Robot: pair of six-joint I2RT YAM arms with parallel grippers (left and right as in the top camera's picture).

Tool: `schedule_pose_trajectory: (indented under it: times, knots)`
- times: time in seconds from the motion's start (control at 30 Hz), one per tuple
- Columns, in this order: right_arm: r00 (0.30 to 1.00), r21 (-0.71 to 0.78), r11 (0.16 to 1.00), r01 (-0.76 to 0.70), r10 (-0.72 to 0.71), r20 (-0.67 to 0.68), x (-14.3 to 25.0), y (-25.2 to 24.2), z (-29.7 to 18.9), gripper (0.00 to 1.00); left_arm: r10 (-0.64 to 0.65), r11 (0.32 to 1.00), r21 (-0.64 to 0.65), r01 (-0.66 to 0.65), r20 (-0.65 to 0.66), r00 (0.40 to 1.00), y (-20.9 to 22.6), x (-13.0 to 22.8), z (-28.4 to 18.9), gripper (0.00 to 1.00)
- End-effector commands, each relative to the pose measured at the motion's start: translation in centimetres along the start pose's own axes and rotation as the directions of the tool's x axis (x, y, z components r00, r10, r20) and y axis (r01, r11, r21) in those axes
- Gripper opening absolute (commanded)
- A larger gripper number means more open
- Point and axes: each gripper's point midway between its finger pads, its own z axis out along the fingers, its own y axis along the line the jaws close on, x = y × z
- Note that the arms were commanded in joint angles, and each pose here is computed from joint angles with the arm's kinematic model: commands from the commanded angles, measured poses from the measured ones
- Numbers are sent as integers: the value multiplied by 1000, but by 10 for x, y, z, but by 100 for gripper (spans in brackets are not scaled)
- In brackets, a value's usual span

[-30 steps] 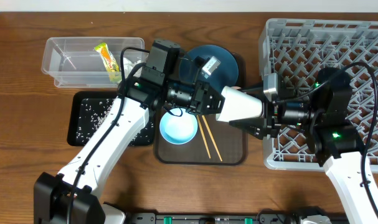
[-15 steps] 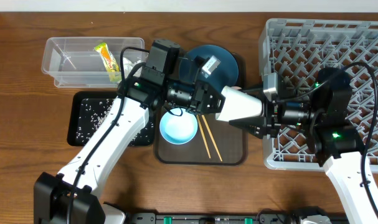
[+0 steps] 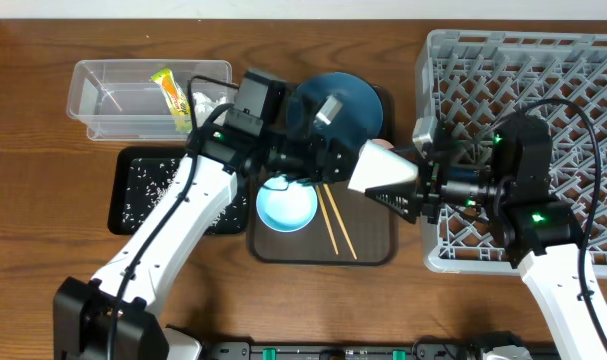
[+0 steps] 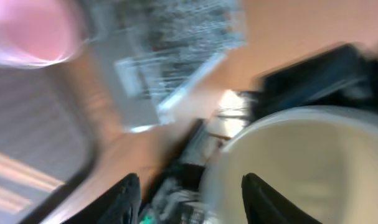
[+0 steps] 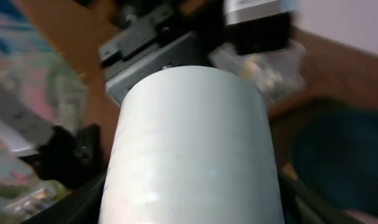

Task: Sort waste into correct bins and load items into the dishwasher rack
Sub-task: 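Open the left gripper and carry the cup with the right gripper toward the rack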

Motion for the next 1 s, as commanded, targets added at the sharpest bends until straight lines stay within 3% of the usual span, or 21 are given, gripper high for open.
schedule_pose_trajectory:
  times: [0.0,0.27,0.4,0.47,0.57,0.63,0.77,0.87,0.97]
  knots:
    - [997,165,984,-62,68,-31,4,-26,-3,69,13,944,-328,15,84,996,65,-11,-19,61]
    - [972,424,893,-150,212,-105,23,-58,-23,67,-79,787,-604,124,101,992,113,25,-87,65]
    - [960,613,780,-126,251,-123,10,-73,-55,61,-44,708,-689,156,177,983,116,30,-123,66]
    - [960,681,724,-106,254,-120,-2,-77,-73,55,-12,689,-707,163,213,977,112,29,-137,66]
    - [962,763,640,-90,255,-101,-22,-78,-103,27,34,663,-730,168,253,967,106,29,-152,71]
    - [964,802,591,-86,254,-84,-32,-80,-120,15,57,642,-748,170,267,962,104,30,-160,71]
    - [969,870,484,-94,245,-32,-47,-87,-155,2,66,635,-753,170,273,960,102,31,-163,71]
    - [966,914,389,-114,258,11,-48,-96,-181,1,63,635,-754,171,271,961,102,32,-163,71]
    - [946,960,228,-161,313,85,-39,-109,-220,1,63,635,-754,172,271,960,102,32,-163,71]
